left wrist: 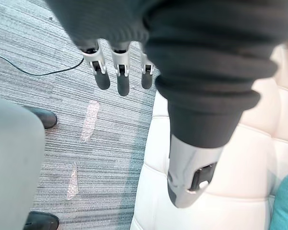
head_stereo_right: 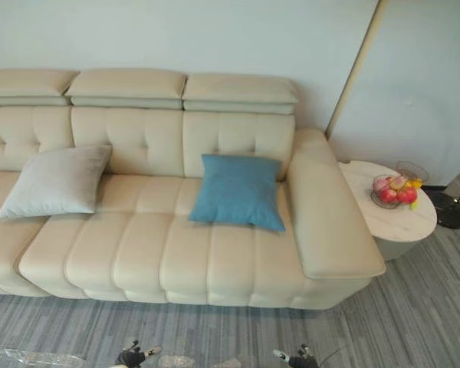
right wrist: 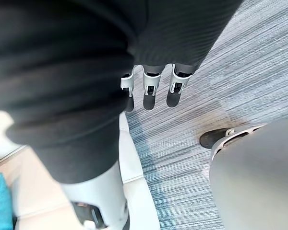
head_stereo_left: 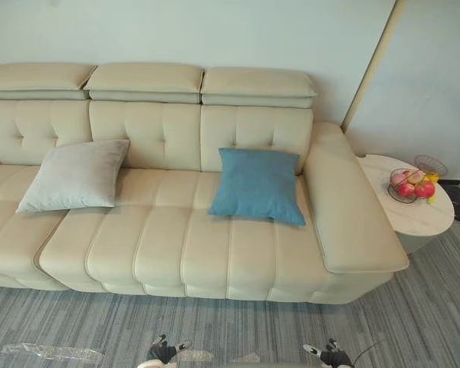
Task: Pick up cushions and gather them together orderly.
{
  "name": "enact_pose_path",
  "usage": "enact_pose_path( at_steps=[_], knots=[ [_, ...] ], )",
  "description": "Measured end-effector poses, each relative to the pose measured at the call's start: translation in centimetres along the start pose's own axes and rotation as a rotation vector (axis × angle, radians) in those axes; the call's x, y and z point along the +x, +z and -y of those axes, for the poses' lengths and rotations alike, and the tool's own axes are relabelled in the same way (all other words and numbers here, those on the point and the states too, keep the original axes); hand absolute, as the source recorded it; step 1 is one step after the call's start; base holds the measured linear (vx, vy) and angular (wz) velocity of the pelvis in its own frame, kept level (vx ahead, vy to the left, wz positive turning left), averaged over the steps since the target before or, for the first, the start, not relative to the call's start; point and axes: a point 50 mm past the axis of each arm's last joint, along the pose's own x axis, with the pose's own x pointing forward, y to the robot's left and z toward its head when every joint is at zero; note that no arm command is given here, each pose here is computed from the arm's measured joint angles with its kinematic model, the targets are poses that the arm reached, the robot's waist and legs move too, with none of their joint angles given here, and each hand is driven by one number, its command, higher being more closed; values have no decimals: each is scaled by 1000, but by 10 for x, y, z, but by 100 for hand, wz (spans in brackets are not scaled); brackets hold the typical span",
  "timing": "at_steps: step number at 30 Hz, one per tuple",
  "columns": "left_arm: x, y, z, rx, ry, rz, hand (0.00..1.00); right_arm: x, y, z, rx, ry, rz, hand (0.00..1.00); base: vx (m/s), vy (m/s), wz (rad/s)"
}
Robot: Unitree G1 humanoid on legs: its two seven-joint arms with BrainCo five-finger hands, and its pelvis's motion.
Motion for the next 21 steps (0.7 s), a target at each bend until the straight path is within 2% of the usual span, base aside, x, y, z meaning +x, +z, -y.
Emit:
enact_pose_path(
  at_steps=[5,11,15,21],
  knots=[
    [0,1,16,-38,-30,0,0,2,13,-10,-43,44,50,0,-120,-11,-85],
    [2,7,13,-16,-27,20,0,3,23,-24,-96,89,87,0,-95,41,-140],
    [2,9,6,13,-16,31,0,3,24,-32,-90,105,97,0,83,-20,-168],
    [4,20,26,13,-86,51,0,2,30,-29,-54,89,128,0,219,-138,-139]
  ],
)
